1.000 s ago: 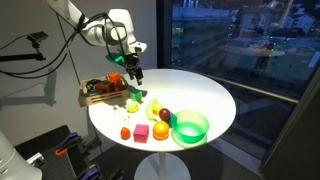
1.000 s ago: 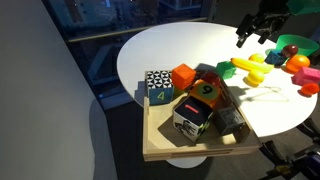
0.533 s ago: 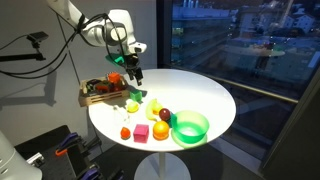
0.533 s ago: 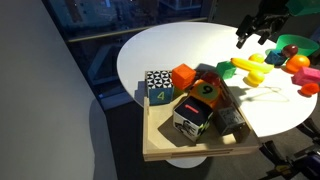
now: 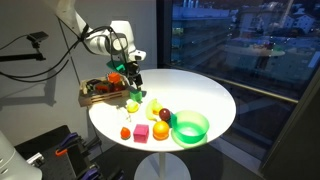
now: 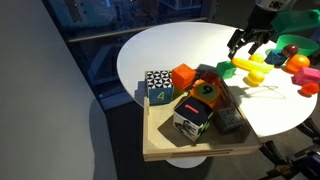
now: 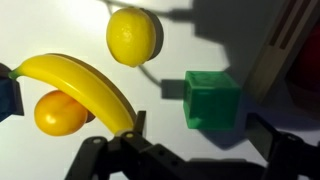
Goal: Pick up the lime green block and put it on top of both the soft block with the number six on it and the red round toy
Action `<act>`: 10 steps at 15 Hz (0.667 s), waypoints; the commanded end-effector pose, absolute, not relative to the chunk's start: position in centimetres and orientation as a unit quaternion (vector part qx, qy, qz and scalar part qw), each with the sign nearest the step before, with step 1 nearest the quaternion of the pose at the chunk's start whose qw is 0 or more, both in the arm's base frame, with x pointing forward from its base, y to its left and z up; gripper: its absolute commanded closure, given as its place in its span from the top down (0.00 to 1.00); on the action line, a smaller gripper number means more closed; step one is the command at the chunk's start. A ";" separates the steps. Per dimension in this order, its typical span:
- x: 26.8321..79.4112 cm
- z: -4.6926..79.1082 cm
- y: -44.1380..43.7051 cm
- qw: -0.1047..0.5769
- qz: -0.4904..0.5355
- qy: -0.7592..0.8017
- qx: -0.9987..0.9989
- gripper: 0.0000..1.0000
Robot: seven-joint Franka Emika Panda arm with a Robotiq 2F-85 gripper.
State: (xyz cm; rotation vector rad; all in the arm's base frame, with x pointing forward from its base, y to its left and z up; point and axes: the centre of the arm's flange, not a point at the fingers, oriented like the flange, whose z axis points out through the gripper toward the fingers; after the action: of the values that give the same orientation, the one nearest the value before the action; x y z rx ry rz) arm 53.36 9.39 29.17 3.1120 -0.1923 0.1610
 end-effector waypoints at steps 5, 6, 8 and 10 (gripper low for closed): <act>55.6 26.7 10.9 0.006 0.080 -0.050 0.995 1.00; 55.8 26.5 11.0 0.007 0.083 -0.050 0.995 1.00; 56.2 26.1 11.1 0.005 0.090 -0.047 0.995 1.00; 56.5 25.7 11.2 0.004 0.092 -0.045 0.995 1.00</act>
State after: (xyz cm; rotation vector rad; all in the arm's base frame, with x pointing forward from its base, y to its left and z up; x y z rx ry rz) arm 55.20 10.90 26.20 3.1300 -0.1563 0.2525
